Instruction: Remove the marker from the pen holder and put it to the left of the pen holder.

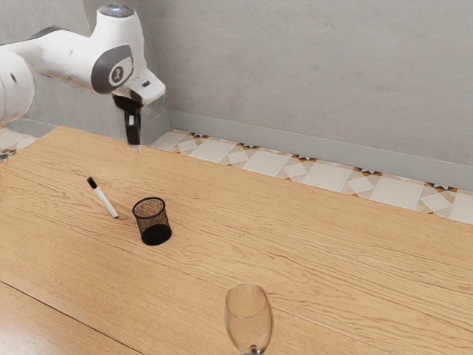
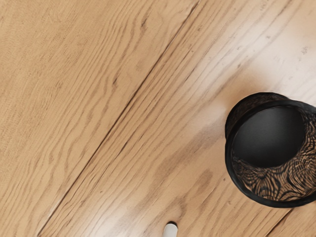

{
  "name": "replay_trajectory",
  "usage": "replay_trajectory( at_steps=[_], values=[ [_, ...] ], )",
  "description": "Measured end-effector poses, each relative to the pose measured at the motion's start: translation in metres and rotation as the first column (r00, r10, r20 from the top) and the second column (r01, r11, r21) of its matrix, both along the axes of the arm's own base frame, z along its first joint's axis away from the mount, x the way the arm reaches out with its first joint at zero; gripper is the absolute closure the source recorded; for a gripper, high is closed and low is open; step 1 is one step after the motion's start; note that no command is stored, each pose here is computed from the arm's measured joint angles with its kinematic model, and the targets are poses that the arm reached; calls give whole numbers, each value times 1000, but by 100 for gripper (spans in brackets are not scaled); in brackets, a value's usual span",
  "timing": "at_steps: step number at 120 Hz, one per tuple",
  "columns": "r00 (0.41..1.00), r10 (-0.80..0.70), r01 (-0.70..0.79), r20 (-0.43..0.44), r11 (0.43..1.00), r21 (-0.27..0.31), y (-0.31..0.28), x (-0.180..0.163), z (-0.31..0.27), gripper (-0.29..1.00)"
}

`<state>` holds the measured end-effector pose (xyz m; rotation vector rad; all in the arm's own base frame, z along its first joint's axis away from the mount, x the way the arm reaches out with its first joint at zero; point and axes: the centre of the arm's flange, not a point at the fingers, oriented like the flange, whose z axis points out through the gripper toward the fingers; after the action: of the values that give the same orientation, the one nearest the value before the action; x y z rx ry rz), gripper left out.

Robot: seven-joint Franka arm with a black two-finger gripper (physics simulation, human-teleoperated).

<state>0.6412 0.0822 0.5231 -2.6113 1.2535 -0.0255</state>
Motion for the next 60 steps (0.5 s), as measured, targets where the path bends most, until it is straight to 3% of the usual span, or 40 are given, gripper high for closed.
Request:
replay_trajectory(
  at_steps=[6, 13, 37, 60],
  values=[
    [998, 37, -35, 49, 999, -32, -30, -30, 64, 5],
    [996, 77, -74, 50, 996, -58, -59, -50, 92, 4],
    [973, 230, -229, -4, 967, -109, -109, -76, 112, 2],
    [939, 341, -345, -54, 932, -110, -135, -88, 109, 1]
  ],
)
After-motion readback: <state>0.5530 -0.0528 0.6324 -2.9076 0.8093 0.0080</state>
